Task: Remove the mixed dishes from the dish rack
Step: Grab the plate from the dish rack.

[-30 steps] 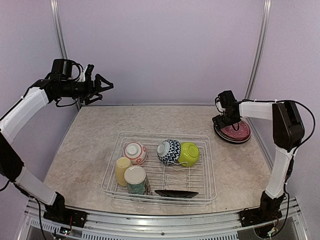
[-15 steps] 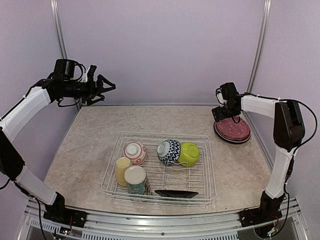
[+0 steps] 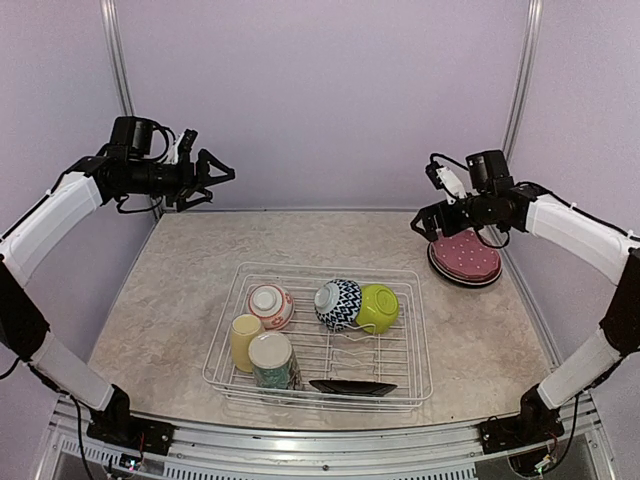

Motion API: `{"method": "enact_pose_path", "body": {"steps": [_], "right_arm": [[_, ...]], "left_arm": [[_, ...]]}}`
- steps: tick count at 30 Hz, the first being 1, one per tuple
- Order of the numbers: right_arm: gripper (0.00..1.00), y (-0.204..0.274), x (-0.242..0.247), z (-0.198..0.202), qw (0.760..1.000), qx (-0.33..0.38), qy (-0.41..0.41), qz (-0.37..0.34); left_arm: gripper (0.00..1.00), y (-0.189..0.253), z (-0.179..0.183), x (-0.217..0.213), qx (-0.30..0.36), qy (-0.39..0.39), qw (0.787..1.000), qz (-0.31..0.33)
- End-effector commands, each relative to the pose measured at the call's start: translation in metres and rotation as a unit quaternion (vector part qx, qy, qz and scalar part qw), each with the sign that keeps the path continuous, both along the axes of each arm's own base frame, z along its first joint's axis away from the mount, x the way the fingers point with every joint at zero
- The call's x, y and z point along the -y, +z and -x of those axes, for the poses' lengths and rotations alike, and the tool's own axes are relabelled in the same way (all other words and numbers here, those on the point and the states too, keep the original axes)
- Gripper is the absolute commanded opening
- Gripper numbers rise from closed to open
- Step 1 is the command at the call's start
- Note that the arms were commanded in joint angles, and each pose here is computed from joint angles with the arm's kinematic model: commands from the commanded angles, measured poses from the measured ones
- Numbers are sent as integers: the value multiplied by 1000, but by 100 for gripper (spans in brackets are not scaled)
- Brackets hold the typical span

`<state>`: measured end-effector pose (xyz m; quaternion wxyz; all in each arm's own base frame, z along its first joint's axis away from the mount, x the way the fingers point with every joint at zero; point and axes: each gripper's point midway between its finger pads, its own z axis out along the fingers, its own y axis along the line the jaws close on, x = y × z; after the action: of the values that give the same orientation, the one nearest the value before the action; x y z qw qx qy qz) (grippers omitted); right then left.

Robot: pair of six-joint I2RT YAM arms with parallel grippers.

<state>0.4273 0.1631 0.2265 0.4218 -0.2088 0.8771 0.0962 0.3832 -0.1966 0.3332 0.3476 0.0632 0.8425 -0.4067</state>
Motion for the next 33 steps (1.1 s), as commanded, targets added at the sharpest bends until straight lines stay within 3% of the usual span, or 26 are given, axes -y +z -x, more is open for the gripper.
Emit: {"method": "enact_pose_path", "body": {"steps": [1,7,13,22,33], "right_arm": [[100,22,-66,78,980,14,190,-62],[100,38,-121,172,933,-1,347,-91],[100,26,-164,246,895,-51,436,-82],[98,-29,-183,304,872,-143,469,-4],[77,-72,-193,345,834,-221,505,20]], "left_arm": [[99,5,2,3,8,-7,1000,-5],[99,2,1,4,5,-6,1000,-8],[99,-1,0,5,4,-5,1000,-14],[99,-10,-1,10,-2,-7,999,-32],[99,-20,-1,19,-9,-11,999,-47]]}}
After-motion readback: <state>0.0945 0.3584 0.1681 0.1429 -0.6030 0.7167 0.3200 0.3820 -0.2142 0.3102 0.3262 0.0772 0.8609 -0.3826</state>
